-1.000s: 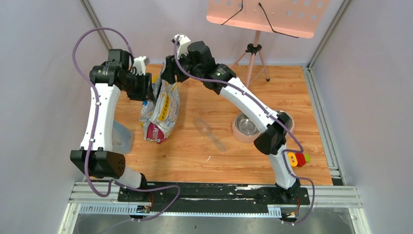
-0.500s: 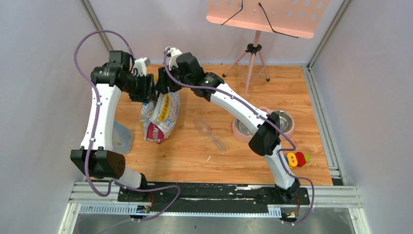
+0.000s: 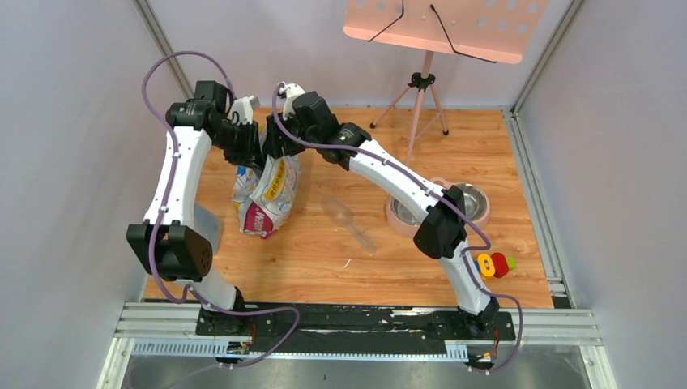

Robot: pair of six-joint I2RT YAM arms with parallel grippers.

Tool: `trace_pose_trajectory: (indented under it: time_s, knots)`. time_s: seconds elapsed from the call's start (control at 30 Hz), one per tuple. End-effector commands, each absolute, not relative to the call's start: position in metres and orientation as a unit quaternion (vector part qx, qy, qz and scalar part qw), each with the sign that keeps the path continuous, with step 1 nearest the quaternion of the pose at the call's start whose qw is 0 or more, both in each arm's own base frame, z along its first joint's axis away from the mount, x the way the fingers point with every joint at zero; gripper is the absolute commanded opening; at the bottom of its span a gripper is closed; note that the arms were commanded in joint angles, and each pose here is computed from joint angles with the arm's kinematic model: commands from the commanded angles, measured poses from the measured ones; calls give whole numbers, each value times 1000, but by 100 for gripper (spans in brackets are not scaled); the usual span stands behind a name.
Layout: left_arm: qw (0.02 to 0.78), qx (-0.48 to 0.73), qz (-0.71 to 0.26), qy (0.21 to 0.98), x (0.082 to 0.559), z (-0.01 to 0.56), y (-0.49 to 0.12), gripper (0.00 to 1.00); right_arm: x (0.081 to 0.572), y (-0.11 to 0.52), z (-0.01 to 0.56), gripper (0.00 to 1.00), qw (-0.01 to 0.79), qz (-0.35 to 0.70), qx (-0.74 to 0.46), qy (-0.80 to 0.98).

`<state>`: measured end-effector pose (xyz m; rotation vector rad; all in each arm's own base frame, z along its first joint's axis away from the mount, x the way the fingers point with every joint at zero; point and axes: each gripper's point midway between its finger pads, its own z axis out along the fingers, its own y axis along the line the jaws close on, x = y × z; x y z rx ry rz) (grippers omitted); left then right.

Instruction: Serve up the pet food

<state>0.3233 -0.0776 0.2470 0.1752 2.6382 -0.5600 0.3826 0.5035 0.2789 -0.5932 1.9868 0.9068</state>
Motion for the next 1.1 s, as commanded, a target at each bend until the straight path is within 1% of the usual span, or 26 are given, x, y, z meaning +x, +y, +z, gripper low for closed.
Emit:
trace_pose_trajectory:
  time_s: [0.0,0.2,0.27,0.47,0.57,0.67,0.7,0.77,0.8,0.83,0.93,1.07]
  knots:
    - [277,85,-169,942,348,271,-69,19,383,486,286,51,435,333,-233,804]
    - [320,102,-99,937,359,292,-46,3,395,470,289,50,441,313,-203,816]
    - [332,105,-79,934,360,299,-40,0,398,465,294,50,446,310,-195,817]
    - [363,111,-24,925,358,318,-21,0,401,448,309,50,457,302,-194,814]
    - [372,105,15,922,360,324,-7,0,413,432,303,49,474,261,-172,823]
    - [379,99,58,918,364,331,9,0,421,423,303,47,480,250,-166,824]
    - [381,100,58,917,365,333,9,0,421,424,305,46,481,253,-173,821]
    - [391,112,24,913,367,336,-4,0,417,435,313,46,485,277,-202,804]
    - [392,126,-16,911,365,335,-19,0,406,448,319,48,475,314,-240,787]
    - [388,129,-33,912,364,332,-26,0,402,455,326,48,479,328,-259,771]
    - [378,146,-119,907,359,328,-57,1,399,466,355,53,502,356,-273,739]
    - [375,146,-138,905,357,327,-64,7,402,463,388,57,539,360,-271,712]
